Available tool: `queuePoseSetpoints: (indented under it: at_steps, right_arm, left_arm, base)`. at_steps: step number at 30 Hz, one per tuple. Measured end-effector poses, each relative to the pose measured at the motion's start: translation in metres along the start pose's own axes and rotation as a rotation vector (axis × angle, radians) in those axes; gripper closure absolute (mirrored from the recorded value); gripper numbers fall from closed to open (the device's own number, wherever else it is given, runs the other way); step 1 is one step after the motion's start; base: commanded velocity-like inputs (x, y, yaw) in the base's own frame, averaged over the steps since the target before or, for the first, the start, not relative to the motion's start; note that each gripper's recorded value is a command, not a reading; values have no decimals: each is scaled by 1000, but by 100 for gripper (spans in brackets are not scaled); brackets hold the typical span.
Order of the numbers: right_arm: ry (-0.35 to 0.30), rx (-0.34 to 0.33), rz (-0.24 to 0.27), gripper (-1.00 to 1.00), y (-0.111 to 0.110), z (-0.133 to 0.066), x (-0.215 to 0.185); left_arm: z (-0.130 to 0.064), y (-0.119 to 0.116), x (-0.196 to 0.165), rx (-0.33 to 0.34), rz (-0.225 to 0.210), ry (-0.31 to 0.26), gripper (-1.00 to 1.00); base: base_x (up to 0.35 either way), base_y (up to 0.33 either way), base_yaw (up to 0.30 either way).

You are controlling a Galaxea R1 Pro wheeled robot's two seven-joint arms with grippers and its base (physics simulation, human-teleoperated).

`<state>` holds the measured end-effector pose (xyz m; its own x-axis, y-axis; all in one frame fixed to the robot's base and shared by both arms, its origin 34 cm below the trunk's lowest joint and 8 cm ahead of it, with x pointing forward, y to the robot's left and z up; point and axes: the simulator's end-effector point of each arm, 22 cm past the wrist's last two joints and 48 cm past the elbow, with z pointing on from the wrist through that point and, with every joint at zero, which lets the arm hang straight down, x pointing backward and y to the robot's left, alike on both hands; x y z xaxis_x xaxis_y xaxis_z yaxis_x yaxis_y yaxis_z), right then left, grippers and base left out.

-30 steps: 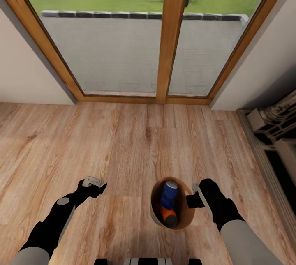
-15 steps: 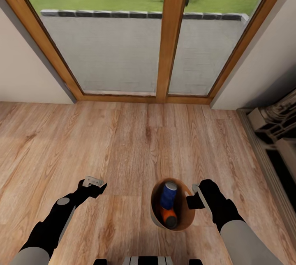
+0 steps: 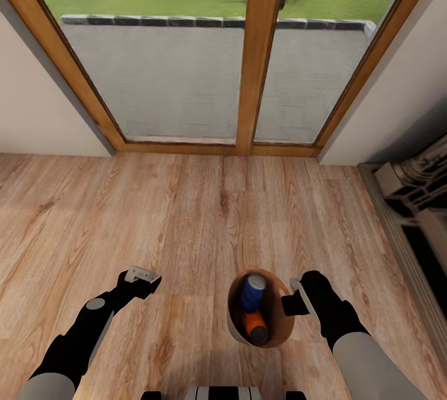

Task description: Put the three can of soda from the living room inside the tash can in the kitchen.

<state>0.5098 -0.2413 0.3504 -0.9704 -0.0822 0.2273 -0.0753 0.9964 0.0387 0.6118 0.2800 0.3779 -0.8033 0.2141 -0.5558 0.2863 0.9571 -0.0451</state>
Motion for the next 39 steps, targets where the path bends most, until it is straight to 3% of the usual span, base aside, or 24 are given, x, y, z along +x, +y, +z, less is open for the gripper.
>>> queuePoseSetpoints:
  at_steps: [25,26,27,39]
  right_arm:
    - [0,-2,2,100,0,2,0]
    - [0,-2,2,-100,0,2,0]
    - [-1,-27,15,-100,5,2,0]
    - [0,-25,15,-100,4,2,0]
  left_arm:
    - [2,-2,12,6,-12,19,-100]
    - [2,-2,12,6,-12,19,-100]
    - [2,-2,12,6,-12,19,-100]
    - [2,-2,12,6,-13,21,-100]
  base:
    - [0,0,0]
    - [0,0,0]
    - [0,0,0]
    - [0,0,0]
